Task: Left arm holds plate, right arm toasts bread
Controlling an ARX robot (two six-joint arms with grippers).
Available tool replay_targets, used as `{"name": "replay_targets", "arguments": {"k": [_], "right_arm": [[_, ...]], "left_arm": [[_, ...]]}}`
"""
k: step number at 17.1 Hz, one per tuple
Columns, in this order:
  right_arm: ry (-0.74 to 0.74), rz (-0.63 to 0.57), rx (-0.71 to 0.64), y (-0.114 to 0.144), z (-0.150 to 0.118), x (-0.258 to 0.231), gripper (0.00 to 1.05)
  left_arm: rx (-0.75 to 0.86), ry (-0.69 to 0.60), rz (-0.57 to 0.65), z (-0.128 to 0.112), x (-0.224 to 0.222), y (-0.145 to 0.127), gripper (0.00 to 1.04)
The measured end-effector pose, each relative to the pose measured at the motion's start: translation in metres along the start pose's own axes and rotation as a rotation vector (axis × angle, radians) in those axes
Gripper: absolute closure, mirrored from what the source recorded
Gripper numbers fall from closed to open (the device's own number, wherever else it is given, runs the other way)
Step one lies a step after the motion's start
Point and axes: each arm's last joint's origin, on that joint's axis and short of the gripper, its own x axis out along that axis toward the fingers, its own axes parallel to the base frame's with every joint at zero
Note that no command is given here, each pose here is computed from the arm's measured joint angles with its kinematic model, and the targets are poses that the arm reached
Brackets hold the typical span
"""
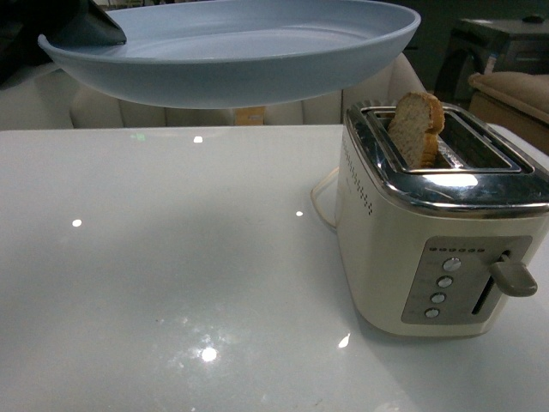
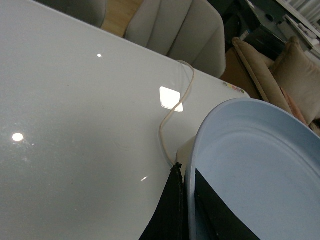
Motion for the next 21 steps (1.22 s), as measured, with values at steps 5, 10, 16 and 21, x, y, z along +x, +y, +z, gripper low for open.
{"name": "replay_targets", "arguments": {"k": [5, 10, 16, 21], "right_arm": [[-0.036, 0.003, -0.036, -0.001, -0.022, -0.038, 1.03], [-0.031, 0.003, -0.036, -0.002, -0.044, -0.054, 1.03], [-0.026, 0.003, -0.037, -0.002, -0.051, -0.059, 1.03], [-0.029, 0.003, -0.036, -0.003, -0.058, -0.067, 1.03]], "left_arm": [[0.000, 0.002, -0.002, 0.000, 0.000, 0.000, 1.02], [0.000, 0.002, -0.002, 0.000, 0.000, 0.000, 1.02], [0.000, 0.002, -0.002, 0.000, 0.000, 0.000, 1.02], [0.000, 0.002, -0.002, 0.000, 0.000, 0.000, 1.02]]}}
